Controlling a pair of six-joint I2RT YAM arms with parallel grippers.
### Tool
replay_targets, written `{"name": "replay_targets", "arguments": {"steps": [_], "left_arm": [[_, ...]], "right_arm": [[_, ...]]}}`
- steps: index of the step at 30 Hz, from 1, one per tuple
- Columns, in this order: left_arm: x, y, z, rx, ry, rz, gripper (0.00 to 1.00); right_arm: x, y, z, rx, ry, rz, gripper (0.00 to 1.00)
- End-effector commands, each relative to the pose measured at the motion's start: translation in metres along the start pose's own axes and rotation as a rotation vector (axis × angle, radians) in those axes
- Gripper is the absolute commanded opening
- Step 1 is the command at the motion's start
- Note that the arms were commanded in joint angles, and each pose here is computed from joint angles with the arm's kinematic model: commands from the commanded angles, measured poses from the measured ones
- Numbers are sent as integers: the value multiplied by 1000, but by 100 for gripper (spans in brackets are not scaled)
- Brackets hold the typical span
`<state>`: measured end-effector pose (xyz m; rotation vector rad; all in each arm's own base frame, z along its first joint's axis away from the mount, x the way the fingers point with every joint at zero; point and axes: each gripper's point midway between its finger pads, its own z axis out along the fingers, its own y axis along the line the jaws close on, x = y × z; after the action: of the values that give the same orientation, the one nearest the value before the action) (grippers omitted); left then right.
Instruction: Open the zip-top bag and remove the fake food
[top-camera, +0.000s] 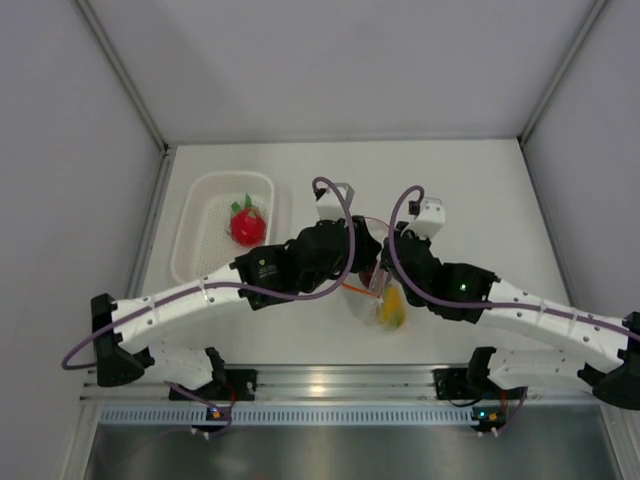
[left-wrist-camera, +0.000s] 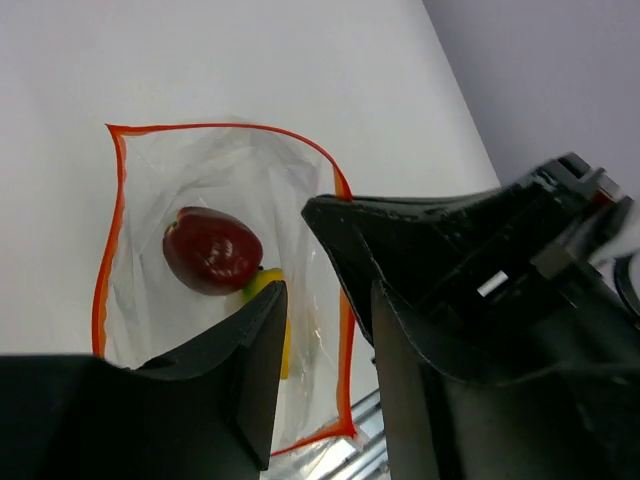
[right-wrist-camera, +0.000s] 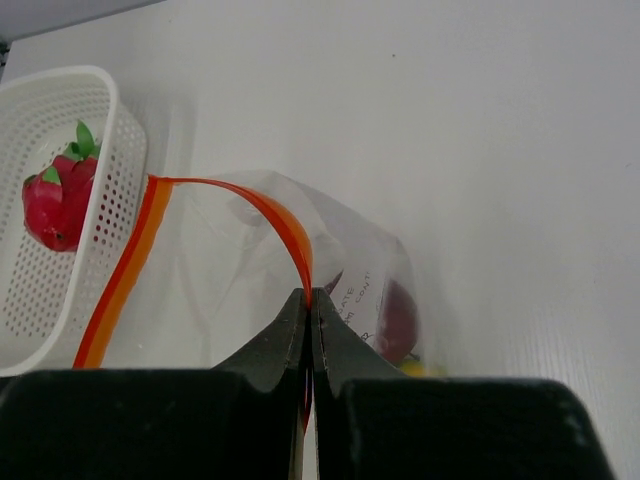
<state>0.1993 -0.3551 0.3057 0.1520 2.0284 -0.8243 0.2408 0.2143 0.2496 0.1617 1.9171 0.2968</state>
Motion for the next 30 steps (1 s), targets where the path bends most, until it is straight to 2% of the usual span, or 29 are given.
{"name": "replay_targets", "arguments": {"steps": [1,4,5,7,10,13,16,21,23,30], "left_arm": [[-10,0,19,-34,-94,-69,44],[-2,1,35,-44,-96,-73,35],[11,6,51,-78,-81,-76,31],[14,5,56,-76,-79,-79,30],[36,7,73,-82,-28,-73,22],[54,2,86,-42,14,-65,12],[63,0,94,31,-20,-56,0],[84,-9,101,198,-42,71,0],[97,-6,110,205,-17,151,0],[127,-6,110,304,35,266,0]], "right_arm": [[-15,0,-4,-9,-46,97,0],[-15,-5,-7,-8,-48,103,0],[-16,-12,-10,-5,-53,115,0],[-17,-14,-11,-3,-58,122,0],[-15,-19,-14,-6,-61,108,0],[-11,-23,-15,-7,-44,83,0],[-6,-22,-17,-33,-12,86,0],[-3,-25,-26,-87,12,111,0],[-3,-24,-30,-107,27,100,0],[-8,-33,-34,-111,59,33,0]]}}
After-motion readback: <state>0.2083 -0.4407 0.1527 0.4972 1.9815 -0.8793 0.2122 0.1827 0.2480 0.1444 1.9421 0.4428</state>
